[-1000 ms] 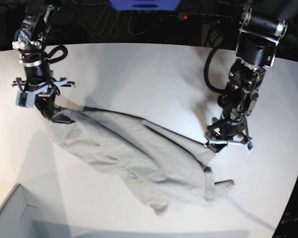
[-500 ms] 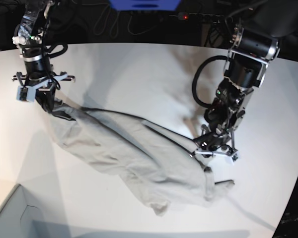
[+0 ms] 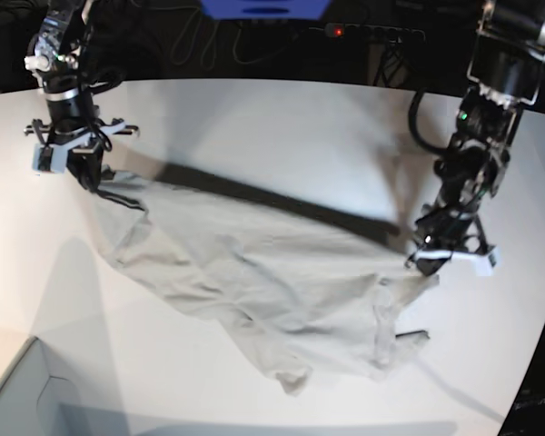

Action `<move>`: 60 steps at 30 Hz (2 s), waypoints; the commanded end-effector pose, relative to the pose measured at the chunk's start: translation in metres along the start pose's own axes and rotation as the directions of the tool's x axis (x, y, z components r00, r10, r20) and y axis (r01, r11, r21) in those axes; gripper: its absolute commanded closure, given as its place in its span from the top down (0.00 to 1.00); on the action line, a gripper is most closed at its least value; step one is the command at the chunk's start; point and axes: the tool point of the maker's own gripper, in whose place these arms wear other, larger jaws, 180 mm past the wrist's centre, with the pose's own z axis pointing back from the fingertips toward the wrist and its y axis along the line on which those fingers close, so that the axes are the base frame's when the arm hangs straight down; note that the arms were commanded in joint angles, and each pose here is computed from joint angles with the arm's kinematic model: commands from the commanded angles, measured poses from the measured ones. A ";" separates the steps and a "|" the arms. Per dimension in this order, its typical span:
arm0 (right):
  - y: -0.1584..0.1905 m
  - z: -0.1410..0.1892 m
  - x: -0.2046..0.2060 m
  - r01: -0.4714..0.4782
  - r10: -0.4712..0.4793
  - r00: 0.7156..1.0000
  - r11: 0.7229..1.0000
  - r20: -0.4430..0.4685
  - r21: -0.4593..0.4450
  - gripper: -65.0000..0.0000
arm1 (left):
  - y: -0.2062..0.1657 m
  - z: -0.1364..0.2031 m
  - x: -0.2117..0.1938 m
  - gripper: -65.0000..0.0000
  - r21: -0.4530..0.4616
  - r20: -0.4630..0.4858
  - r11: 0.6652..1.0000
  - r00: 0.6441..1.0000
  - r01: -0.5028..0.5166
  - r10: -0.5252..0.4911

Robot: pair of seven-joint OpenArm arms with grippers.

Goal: Layout the t-shirt on the table in an organized manner, then fold the t-shirt properly
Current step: 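Lower the shirt and drag it flat across the table with both grippers, then regrasp the shirt's shoulder edge with the right gripper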

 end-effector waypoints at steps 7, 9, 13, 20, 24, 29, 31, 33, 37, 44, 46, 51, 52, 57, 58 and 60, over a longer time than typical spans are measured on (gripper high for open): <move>-0.001 0.019 -0.013 0.001 -0.001 1.000 1.000 -0.021 0.005 0.00 | 0.105 0.090 0.021 0.00 0.191 0.109 0.969 0.984 -0.157 0.138; 0.002 0.019 -0.013 -0.001 0.002 1.000 1.000 -0.024 0.017 0.00 | 0.123 0.105 0.023 0.00 0.231 0.134 0.956 0.979 -0.179 0.151; 0.041 0.023 -0.015 -0.010 0.016 0.999 0.980 -0.029 0.196 0.00 | 0.140 0.128 0.040 0.00 0.263 0.198 0.943 0.968 -0.206 0.156; 0.077 0.026 -0.012 -0.017 0.024 1.000 0.942 -0.017 0.334 0.00 | 0.117 0.128 0.062 0.00 0.199 0.241 0.959 0.959 -0.200 0.150; 0.094 0.027 -0.018 -0.009 0.023 0.999 0.925 -0.032 0.379 0.02 | 0.114 0.124 0.067 0.00 0.190 0.250 0.961 0.956 -0.203 0.153; 0.111 0.026 -0.028 0.007 0.023 0.998 0.907 -0.066 0.420 0.35 | 0.117 0.124 0.067 0.00 0.206 0.247 0.964 0.962 -0.168 0.115; 0.111 0.018 -0.032 0.001 0.044 0.994 0.906 -0.097 0.422 0.49 | 0.115 0.123 0.069 0.00 0.211 0.249 0.968 0.965 -0.136 0.081; 0.108 0.007 -0.037 0.000 0.064 0.988 0.910 -0.140 0.415 0.61 | 0.115 0.123 0.069 0.00 0.214 0.247 0.969 0.967 -0.121 0.066; 0.092 -0.019 -0.041 -0.017 0.107 0.972 0.921 -0.209 0.390 0.71 | 0.117 0.125 0.067 0.00 0.220 0.242 0.968 0.968 -0.120 0.065; 0.085 -0.044 -0.043 -0.014 0.120 0.961 0.920 -0.249 0.391 0.72 | 0.118 0.125 0.066 0.00 0.221 0.240 0.968 0.969 -0.119 0.064; 0.086 -0.046 -0.048 0.000 0.110 0.959 0.920 -0.260 0.391 0.71 | 0.120 0.127 0.064 0.00 0.226 0.235 0.967 0.970 -0.118 0.063; 0.087 -0.051 -0.049 0.017 0.096 0.959 0.920 -0.266 0.392 0.71 | 0.122 0.128 0.061 0.00 0.231 0.229 0.966 0.971 -0.116 0.062; 0.087 -0.052 -0.050 0.020 0.094 0.959 0.920 -0.268 0.392 0.71 | 0.122 0.128 0.061 0.00 0.231 0.229 0.966 0.971 -0.116 0.062; 0.081 -0.060 -0.053 0.046 0.067 0.957 0.926 -0.283 0.374 0.64 | 0.123 0.129 0.061 0.00 0.234 0.227 0.965 0.972 -0.116 0.062; 0.081 -0.062 -0.053 0.051 0.062 0.956 0.927 -0.286 0.371 0.60 | 0.123 0.129 0.061 0.00 0.234 0.227 0.965 0.972 -0.116 0.062; 0.081 -0.063 -0.057 0.057 0.062 0.952 0.927 -0.299 0.372 0.44 | 0.123 0.129 0.061 0.00 0.234 0.227 0.965 0.972 -0.116 0.062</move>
